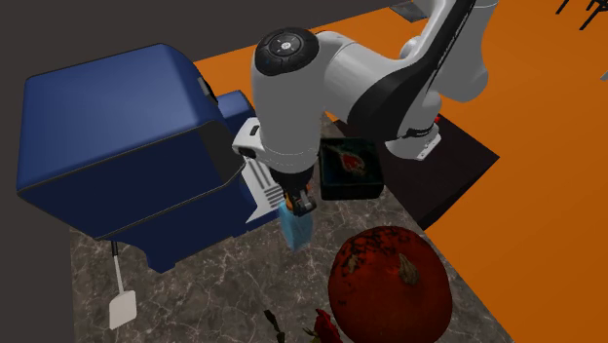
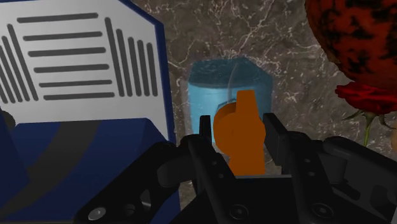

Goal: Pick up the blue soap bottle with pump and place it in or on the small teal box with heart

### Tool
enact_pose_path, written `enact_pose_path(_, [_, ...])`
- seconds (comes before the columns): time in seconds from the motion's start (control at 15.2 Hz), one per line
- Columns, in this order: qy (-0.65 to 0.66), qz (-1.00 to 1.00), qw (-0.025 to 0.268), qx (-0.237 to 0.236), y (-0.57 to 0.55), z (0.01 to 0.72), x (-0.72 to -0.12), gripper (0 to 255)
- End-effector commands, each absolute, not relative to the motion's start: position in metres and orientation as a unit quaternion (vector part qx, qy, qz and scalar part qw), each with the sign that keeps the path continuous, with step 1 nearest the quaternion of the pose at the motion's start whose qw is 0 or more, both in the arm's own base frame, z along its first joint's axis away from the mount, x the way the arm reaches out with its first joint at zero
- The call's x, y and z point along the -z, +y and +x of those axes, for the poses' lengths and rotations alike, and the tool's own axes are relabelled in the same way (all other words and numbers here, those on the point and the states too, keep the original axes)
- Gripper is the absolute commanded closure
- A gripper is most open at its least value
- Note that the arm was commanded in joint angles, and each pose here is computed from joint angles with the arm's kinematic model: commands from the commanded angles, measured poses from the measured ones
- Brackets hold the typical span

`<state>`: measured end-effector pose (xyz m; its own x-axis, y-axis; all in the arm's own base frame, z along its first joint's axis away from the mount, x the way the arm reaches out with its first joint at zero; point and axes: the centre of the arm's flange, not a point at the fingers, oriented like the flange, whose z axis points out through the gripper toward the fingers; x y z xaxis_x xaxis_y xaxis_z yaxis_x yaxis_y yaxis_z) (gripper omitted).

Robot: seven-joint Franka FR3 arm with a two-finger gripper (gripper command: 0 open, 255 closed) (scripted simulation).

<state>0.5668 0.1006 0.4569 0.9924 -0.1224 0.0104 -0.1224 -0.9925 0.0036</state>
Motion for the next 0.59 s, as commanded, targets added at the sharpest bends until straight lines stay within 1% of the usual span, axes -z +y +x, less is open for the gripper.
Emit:
enact_pose_path(0.0, [-0.061, 0.998, 0.002, -0.005, 0.101, 0.567, -0.467, 255])
enact_pose_path(0.53, [-0.061, 0.998, 0.002, -0.005, 0.101, 0.567, -0.509, 255])
